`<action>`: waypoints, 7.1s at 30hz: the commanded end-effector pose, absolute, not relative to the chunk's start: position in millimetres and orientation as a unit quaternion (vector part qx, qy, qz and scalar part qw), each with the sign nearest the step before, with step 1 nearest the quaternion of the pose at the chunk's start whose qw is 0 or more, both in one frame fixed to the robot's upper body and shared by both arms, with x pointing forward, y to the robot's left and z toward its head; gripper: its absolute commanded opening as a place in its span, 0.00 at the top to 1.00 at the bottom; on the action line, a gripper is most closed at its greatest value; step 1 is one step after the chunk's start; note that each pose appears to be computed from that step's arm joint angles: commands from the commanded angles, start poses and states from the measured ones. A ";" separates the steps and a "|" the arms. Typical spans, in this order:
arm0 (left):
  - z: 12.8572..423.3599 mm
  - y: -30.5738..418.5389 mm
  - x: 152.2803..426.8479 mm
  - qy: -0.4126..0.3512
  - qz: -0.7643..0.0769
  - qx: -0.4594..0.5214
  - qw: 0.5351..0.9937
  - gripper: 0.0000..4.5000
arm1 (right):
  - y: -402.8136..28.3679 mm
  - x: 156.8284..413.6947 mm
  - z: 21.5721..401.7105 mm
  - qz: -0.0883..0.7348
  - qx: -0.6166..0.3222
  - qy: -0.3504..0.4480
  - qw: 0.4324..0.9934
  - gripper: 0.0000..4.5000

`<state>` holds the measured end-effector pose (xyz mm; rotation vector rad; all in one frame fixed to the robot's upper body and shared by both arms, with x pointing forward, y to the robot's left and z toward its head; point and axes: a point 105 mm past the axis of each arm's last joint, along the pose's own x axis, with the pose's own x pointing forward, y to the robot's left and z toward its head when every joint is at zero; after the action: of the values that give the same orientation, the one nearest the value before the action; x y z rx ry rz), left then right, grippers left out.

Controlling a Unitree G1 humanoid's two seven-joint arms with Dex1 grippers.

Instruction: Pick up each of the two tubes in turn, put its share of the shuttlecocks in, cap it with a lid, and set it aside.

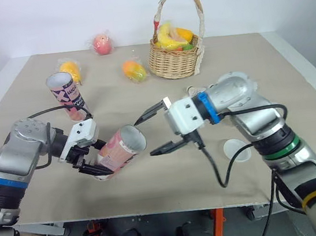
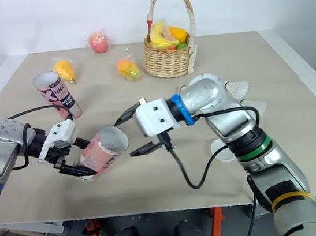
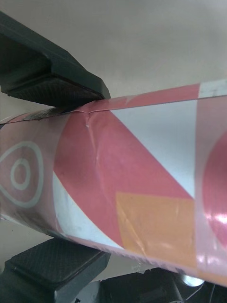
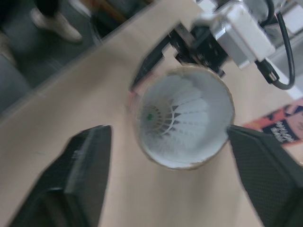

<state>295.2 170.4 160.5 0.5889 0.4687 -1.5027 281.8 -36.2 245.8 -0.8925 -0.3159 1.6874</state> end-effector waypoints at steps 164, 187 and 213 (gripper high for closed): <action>163.7 161.5 288.3 0.181 -0.671 0.248 0.675 0.20 | -75.6 265.7 236.9 0.672 -0.382 -0.092 0.628 0.99; 165.3 163.6 288.6 0.179 -0.664 0.247 0.683 0.20 | -5.7 285.0 248.4 0.733 -0.453 -0.109 0.495 0.56; 165.2 160.0 289.0 0.179 -0.673 0.247 0.674 0.20 | -59.2 293.5 264.9 0.726 -0.285 -0.067 0.623 0.66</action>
<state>287.1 160.6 156.9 0.5273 0.4278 -1.5165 303.0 -68.7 257.0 -0.6079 -0.1038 1.6264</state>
